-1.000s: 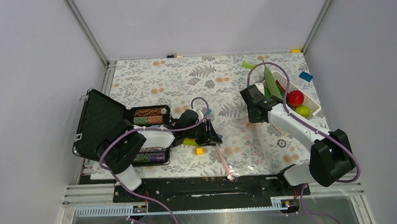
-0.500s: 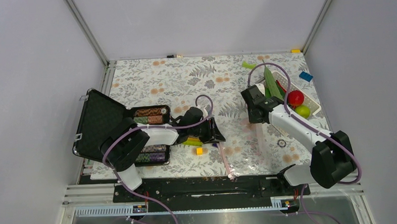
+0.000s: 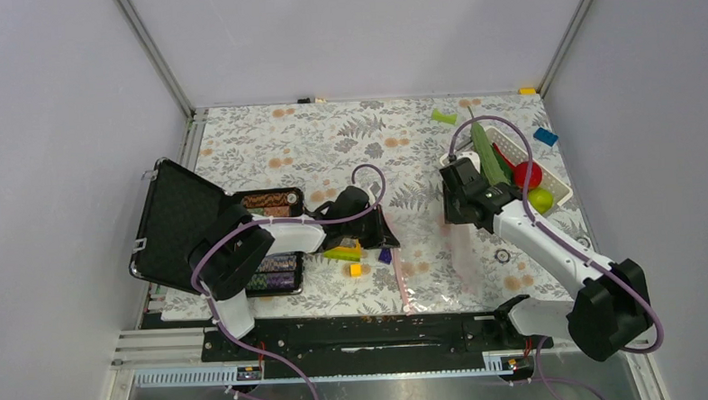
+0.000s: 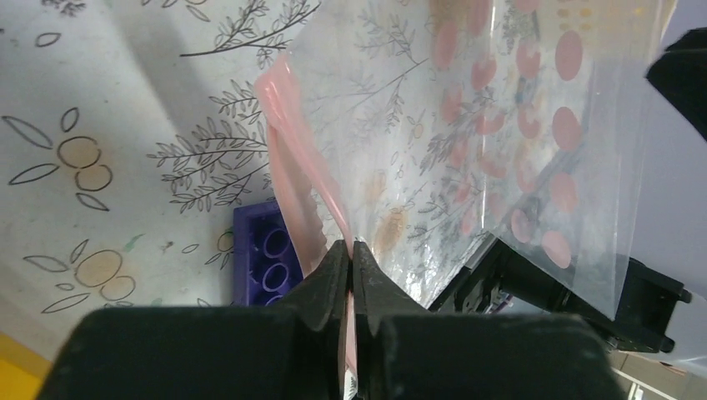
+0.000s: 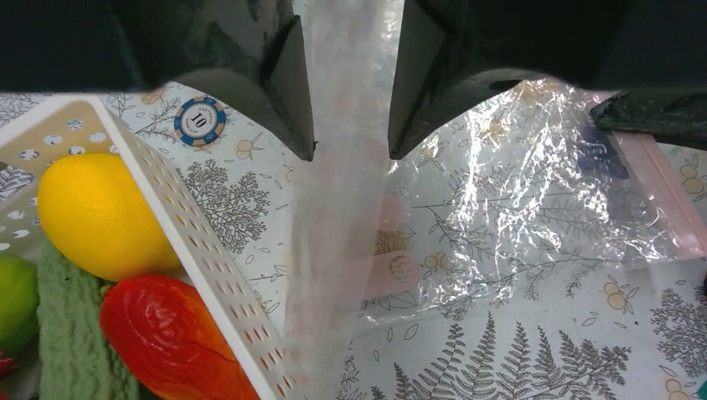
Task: Place the food in the zip-top bag and seal the zipper
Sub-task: Open the zipper of the food storage bag at the center of the board.
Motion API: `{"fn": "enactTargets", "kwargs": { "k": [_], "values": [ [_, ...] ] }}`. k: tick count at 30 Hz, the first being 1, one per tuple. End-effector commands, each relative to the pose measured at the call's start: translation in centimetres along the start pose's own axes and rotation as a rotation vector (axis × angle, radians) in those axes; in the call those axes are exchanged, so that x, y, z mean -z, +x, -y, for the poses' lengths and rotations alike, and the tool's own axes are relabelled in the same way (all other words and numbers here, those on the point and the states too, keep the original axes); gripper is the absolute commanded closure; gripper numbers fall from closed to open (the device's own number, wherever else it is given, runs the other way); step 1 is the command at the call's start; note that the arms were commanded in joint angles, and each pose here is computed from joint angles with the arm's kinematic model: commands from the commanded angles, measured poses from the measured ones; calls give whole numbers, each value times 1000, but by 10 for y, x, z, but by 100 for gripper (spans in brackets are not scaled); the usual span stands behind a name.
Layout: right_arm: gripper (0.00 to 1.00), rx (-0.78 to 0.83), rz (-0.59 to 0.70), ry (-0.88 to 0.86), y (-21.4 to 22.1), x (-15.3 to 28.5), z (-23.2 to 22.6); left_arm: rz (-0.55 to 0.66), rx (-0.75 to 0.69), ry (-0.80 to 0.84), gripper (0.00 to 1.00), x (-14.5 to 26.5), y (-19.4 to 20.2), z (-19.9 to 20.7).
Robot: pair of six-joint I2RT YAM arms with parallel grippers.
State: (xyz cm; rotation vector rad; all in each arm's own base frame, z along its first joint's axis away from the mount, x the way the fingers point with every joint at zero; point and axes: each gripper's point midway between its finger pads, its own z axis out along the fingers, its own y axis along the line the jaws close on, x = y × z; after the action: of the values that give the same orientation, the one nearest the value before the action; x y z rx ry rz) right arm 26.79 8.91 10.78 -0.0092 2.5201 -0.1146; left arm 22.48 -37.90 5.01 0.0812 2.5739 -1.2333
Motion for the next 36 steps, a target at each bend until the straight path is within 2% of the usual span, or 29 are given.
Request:
{"fn": "enactTargets", "kwargs": {
  "k": [1,4,5,8,11,17,21,26,34,36],
  "values": [
    [46,-29,85,-19,-14,15,4,93,-68,11,100,13,-21,18],
    [4,-50,135,6,-21,28,15,145,-90,-36,100,30,-30,20],
    [1,-54,158,3,-24,35,17,165,-98,-50,100,38,-34,22],
    [0,-69,250,-44,-40,58,19,245,-110,-107,100,64,-47,27],
    [0,-81,358,-198,-58,88,2,365,-109,-164,100,102,-66,37],
    [0,28,510,-694,-81,156,-70,621,-14,-269,100,179,-101,49],
    [0,138,547,-865,-87,185,-117,740,13,-251,100,217,-115,66],
    [1,240,592,-963,-85,202,-171,783,53,-248,100,229,-126,77],
    [7,199,638,-903,-101,175,-212,778,104,-215,100,220,-136,91],
    [8,155,630,-822,-108,156,-211,769,108,-212,100,217,-136,92]
  ]
}}
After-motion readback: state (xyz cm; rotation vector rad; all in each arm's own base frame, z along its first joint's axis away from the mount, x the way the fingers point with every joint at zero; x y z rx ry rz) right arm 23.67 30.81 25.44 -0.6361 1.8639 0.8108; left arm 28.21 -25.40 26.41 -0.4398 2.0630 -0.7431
